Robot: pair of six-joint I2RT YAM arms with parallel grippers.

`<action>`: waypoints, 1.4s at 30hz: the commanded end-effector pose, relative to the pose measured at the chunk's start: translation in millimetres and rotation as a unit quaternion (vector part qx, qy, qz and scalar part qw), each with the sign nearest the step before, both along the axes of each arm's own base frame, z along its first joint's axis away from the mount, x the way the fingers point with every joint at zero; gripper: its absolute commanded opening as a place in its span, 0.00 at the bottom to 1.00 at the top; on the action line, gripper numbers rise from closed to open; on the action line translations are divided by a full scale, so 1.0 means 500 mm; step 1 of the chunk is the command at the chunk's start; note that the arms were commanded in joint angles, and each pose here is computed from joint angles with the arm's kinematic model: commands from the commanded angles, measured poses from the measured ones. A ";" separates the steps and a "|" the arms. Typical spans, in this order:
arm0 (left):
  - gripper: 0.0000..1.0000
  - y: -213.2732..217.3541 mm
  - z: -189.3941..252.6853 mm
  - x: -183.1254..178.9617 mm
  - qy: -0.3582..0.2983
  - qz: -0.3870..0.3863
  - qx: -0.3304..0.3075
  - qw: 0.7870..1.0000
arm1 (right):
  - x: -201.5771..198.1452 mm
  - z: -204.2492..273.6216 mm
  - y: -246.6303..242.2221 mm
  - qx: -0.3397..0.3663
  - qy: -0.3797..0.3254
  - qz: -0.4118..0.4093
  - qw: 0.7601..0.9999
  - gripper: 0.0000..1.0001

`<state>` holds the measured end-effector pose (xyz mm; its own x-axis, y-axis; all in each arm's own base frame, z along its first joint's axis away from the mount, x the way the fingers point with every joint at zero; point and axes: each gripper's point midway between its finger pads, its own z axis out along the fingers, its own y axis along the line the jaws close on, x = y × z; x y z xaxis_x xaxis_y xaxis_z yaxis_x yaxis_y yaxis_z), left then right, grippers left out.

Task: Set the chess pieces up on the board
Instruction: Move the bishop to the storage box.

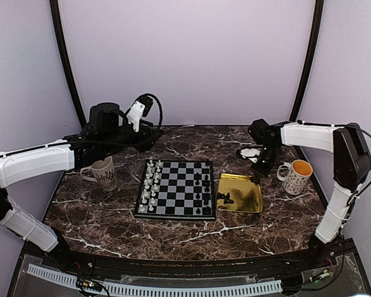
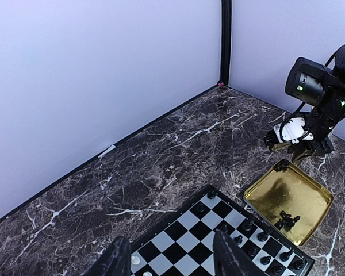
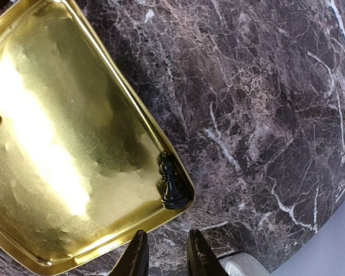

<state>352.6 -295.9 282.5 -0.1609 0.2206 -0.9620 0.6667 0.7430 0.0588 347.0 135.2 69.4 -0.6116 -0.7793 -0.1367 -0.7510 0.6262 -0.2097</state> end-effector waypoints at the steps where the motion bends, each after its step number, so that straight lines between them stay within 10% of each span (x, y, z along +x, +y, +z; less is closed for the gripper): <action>1: 0.51 -0.005 -0.002 -0.005 -0.004 -0.007 0.004 1.000 | 0.011 -0.022 0.004 -0.004 0.005 0.005 1.000 0.24; 42: 0.51 -0.017 -0.014 -0.009 0.002 -0.017 0.010 1.000 | 0.034 -0.029 -0.001 -0.008 0.009 0.012 1.000 0.24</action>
<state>351.8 -301.6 274.2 -0.1659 0.2406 -0.9563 0.6779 0.7321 0.0666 353.1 134.9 43.0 -0.6006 -0.7947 -0.0880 -0.7759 0.6059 -0.1756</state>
